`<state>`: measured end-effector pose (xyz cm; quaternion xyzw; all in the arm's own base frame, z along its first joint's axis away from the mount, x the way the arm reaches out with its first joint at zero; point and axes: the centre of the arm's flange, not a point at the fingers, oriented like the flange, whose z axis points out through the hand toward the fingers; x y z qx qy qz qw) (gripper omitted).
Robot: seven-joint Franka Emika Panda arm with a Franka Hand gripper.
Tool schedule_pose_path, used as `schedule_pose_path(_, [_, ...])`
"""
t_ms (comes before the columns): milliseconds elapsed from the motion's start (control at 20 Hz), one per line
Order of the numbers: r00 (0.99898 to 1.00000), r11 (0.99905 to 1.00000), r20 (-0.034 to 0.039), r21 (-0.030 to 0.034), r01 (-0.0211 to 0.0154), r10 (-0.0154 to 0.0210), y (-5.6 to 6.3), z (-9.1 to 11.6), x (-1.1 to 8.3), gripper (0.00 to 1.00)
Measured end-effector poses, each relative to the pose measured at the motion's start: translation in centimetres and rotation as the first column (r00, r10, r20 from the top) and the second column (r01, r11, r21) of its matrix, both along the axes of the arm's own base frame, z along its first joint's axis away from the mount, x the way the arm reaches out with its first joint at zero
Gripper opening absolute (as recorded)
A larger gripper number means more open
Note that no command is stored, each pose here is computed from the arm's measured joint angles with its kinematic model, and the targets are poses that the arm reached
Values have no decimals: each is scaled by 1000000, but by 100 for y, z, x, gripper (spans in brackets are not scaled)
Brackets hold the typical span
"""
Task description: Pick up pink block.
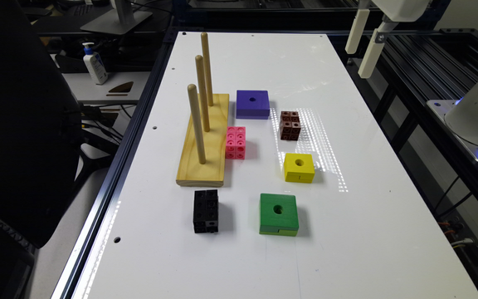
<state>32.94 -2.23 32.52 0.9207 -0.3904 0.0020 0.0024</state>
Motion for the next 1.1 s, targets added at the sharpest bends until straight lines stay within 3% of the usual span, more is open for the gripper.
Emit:
schedule_pose_path(200, [999999,999999,-65,-128,-1365,1365,5,0,0,100])
schedule_pose_path(650, [999878,999901,7458,-3070,-13738,13760,53,25,4,100])
schedule_pose_path(800, [999781,999846,11995,-3977,-17073,17120,68,41,16,100])
schedule_pose_path(1100, [999417,999706,24263,-3930,-23914,24002,113,91,58,100])
